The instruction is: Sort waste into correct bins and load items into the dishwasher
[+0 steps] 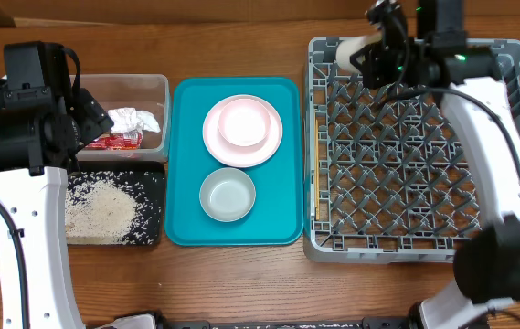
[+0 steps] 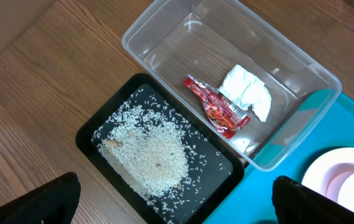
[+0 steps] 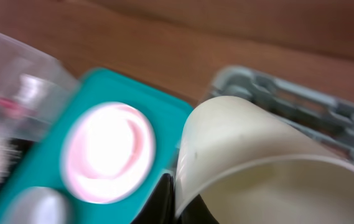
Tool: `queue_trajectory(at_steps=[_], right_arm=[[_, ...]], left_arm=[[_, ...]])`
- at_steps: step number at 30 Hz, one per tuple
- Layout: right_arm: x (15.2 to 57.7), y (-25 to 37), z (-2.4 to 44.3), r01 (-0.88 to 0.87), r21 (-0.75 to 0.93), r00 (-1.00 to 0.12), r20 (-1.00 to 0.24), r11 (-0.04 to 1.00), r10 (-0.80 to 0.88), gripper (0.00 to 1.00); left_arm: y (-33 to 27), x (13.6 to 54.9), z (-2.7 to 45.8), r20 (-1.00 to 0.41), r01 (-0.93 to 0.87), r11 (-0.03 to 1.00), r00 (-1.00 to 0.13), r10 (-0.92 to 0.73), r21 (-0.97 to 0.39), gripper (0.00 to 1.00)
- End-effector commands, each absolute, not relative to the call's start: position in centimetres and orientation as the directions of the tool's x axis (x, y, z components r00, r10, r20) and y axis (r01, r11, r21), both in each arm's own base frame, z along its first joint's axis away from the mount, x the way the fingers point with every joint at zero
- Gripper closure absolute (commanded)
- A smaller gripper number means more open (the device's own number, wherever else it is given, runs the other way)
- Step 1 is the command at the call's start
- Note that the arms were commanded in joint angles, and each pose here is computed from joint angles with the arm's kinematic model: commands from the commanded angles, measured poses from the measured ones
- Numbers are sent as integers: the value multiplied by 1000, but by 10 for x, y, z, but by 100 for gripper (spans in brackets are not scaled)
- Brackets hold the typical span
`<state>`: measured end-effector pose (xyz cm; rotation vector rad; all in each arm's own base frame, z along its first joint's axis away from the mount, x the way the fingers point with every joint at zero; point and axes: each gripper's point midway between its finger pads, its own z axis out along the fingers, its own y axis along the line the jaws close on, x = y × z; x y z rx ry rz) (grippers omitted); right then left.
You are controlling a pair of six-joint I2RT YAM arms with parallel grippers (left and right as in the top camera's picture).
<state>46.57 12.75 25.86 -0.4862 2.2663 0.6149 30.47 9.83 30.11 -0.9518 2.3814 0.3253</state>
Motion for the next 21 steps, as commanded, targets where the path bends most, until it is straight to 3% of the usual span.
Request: queue_trajectory(at_steps=[1, 5, 10, 15, 21], right_arm=[[436, 159, 317, -626, 422, -619, -780, 655, -89, 96], [415, 179, 312, -677, 544, -662, -745, 496, -86, 96], [415, 189, 265, -636, 661, -744, -663, 399, -88, 96], [417, 201, 225, -649, 724, -755, -651, 234, -81, 96], [428, 198, 180, -588, 776, -805, -588, 227, -76, 96]], left_arm=[[98, 306, 307, -585, -687, 726, -594, -552, 12, 0], [98, 305, 307, -584, -687, 726, -594, -552, 13, 0], [98, 306, 307, -585, -687, 726, -594, -552, 12, 0], [98, 305, 307, -584, -687, 726, -594, -552, 13, 0], [98, 305, 307, -584, -687, 726, -594, -553, 12, 0]])
